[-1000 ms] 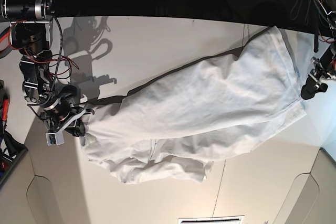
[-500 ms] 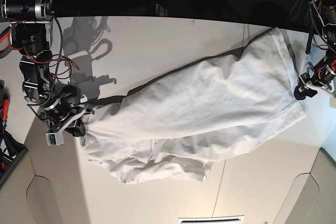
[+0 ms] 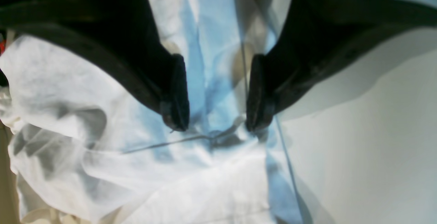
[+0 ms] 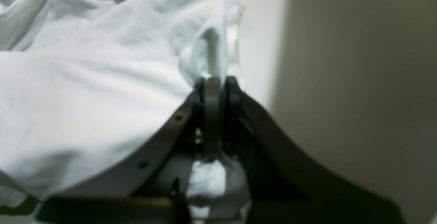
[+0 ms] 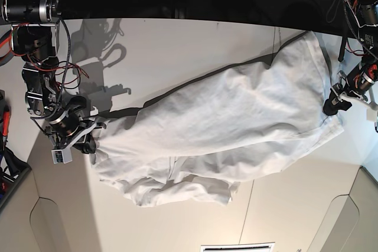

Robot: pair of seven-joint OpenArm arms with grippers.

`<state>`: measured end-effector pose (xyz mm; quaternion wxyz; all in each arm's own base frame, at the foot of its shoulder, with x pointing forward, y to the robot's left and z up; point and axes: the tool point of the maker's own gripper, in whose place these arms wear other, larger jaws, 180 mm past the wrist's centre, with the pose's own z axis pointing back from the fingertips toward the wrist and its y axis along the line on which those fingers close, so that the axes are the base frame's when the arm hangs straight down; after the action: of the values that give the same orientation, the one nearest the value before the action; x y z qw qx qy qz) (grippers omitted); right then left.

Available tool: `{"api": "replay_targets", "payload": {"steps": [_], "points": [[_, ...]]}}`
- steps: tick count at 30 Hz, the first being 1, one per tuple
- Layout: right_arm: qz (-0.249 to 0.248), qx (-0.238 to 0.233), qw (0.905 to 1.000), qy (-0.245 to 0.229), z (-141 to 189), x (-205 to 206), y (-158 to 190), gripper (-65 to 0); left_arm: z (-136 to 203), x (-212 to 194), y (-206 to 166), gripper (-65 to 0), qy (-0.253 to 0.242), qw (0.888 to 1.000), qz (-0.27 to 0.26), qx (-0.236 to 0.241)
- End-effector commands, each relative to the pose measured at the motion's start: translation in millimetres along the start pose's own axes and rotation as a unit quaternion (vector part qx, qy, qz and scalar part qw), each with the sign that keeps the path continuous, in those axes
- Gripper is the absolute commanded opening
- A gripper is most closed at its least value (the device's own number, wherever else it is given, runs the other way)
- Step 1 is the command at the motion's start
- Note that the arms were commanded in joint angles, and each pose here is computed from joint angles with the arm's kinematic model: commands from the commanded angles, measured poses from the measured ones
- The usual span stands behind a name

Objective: Layout the t-shirt on the table in an organized manner, then fold the t-shirt properly
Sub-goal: 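Release and regrasp the shirt edge with the left gripper, then hold the shirt with both grippers and adjust the left grip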

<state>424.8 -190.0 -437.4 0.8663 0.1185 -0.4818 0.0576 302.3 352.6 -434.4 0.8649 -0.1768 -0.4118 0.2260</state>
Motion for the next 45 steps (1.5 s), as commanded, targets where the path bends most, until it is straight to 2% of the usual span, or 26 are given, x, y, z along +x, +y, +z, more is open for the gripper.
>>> {"api": "replay_targets", "payload": {"steps": [1, 7, 12, 17, 19, 22, 26, 29, 33, 35, 38, 40, 43, 45], "points": [[0.007, -0.003, 0.9994, -0.033, -1, 28, -6, -65.0, 4, 24, -4, -34.1, -0.028, 0.999, -0.012, -0.012], [0.007, -0.003, 0.9994, -0.033, -1, 28, -6, -65.0, 4, 24, -3, -34.1, -0.029, 0.999, -0.016, -0.009], [0.007, -0.003, 0.9994, -0.033, -1, 28, -6, -65.0, 5, 30, 4, -34.0, -0.038, 0.994, -0.105, 0.014], [0.007, -0.003, 0.9994, -0.033, -1, 28, -5, -65.0, 1, 31, 2, -29.8, -0.034, 0.986, -0.162, 0.02], [0.007, -0.003, 0.9994, -0.033, -1, 28, -5, -65.0, -5, 26, -4, -27.7, -0.023, 0.979, -0.202, 0.016], [0.007, -0.003, 0.9994, -0.033, -1, 28, -6, -65.0, -15, 13, -14, -27.3, -0.002, 0.963, -0.271, 0.009], [0.006, -0.003, 0.9995, -0.03, 0, 24, -6, -65.0, -25, 2, -10, -27.4, 0.02, 0.943, -0.33, 0.044], [0.005, -0.003, 0.9996, -0.028, 0, 21, -5, -65.0, -28, -4, -11, -27.4, 0.03, 0.938, -0.342, 0.048], [0.005, -0.003, 0.9996, -0.028, 1, 21, -5, -65.0, -27, -3, -4, -27.7, 0.032, 0.938, -0.339, 0.067], [0.005, -0.003, 0.9996, -0.028, 1, 21, -5, -65.0, -27, -1, 0, -31.7, 0.033, 0.937, -0.337, 0.079], [0.006, -0.003, 0.9996, -0.027, 0, 21, -5, -65.0, -25, 0, 2, -44.2, 0.035, 0.938, -0.336, 0.082], [0.006, -0.003, 0.9996, -0.026, 0, 20, -5, -65.0, -24, 3, 3, -50.3, 0.031, 0.938, -0.334, 0.084], [0.006, -0.003, 0.9998, -0.017, 0, 17, -5, -65.0, -22, 13, 0, -55.6, 0.019, 0.941, -0.326, 0.084], [0.007, -0.003, 0.9999, -0.014, 0, 16, -6, -65.0, -19, 22, -5, -56.4, 0.007, 0.945, -0.317, 0.077]]}}
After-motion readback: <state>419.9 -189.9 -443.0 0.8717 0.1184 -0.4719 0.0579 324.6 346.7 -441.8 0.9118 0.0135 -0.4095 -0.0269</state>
